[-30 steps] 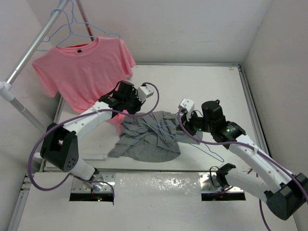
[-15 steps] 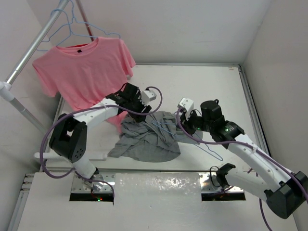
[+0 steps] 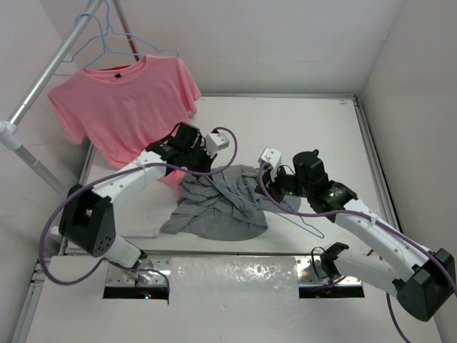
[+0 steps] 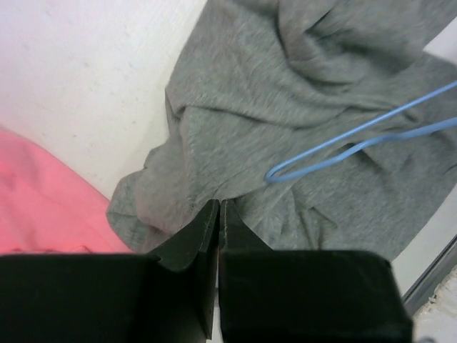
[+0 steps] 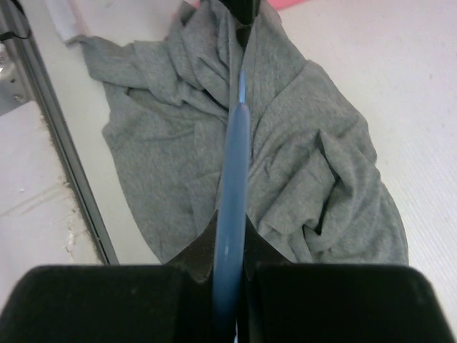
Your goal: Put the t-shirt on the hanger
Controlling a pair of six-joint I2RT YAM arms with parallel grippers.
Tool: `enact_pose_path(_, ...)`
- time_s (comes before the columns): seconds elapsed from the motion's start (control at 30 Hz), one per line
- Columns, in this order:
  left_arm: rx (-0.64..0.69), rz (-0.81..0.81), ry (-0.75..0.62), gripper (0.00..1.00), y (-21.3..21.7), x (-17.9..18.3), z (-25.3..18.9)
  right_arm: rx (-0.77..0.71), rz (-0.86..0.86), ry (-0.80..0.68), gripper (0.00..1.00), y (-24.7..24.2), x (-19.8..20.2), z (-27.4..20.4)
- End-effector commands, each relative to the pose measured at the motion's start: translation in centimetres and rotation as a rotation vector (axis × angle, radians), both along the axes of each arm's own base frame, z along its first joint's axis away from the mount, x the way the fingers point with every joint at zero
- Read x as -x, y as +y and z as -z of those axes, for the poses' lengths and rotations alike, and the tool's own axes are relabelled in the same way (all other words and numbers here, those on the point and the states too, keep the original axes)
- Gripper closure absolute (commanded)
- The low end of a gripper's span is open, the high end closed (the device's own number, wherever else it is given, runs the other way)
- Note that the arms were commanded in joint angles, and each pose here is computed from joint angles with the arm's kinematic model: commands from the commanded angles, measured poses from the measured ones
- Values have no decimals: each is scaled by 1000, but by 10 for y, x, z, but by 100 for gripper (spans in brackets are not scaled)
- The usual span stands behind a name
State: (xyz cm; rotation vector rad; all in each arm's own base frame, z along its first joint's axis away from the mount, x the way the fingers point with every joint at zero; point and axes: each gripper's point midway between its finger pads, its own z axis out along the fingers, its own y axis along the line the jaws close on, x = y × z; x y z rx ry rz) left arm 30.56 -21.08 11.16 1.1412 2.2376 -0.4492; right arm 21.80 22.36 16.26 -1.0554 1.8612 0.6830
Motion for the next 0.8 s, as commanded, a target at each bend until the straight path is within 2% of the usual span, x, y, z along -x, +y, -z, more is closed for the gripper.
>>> enact_pose_path(0.0, 87, 41, -108, 100, -8, 5, -33, -78, -53, -59, 100, 17, 2, -22)
enact_pose_path(0.1, 85, 30, -143, 100, -5, 2, -36, -81, -56, -70, 100, 18, 3, -26)
enact_pose_path(0.33, 59, 25, -125, 100, -3, 1, -21, -89, -45, -95, 100, 18, 0, -31)
enact_pose_path(0.77, 82, 31, -132, 100, -8, -1, -24, -151, -13, -159, 100, 28, -17, -47)
